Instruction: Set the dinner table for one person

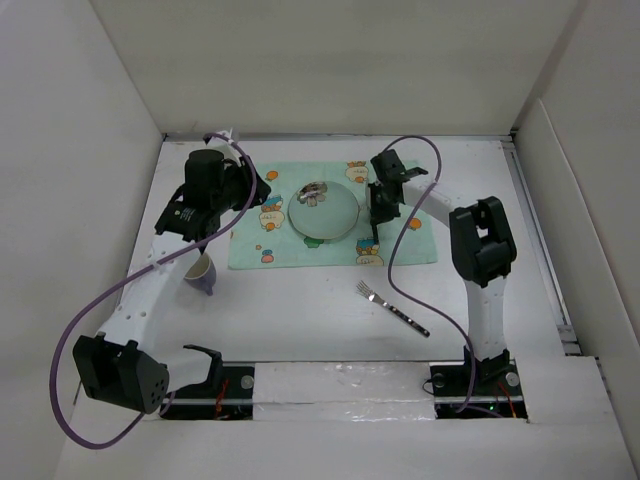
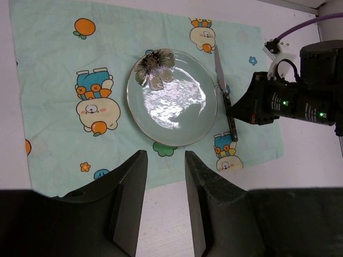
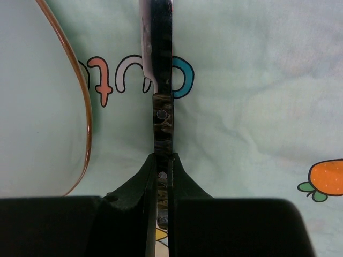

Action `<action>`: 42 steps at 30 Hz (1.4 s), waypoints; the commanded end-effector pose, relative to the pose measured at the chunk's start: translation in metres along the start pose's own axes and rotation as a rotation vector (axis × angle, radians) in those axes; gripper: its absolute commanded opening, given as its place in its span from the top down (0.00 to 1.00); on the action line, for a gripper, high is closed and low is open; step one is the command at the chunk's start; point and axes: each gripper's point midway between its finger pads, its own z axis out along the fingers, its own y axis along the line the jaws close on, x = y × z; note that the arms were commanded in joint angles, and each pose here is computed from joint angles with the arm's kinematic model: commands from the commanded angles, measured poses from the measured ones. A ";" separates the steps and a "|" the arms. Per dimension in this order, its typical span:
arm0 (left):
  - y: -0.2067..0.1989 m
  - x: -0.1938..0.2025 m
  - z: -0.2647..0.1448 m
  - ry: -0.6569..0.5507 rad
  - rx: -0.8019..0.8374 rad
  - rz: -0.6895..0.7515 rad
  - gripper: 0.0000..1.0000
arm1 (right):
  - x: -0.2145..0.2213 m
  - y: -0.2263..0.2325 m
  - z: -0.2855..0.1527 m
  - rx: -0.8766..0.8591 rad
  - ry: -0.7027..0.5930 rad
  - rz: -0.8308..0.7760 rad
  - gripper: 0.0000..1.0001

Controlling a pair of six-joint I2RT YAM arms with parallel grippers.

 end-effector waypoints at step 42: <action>-0.014 -0.024 -0.003 -0.060 0.051 0.032 0.75 | 0.231 -0.022 -0.112 0.048 0.428 -0.240 0.38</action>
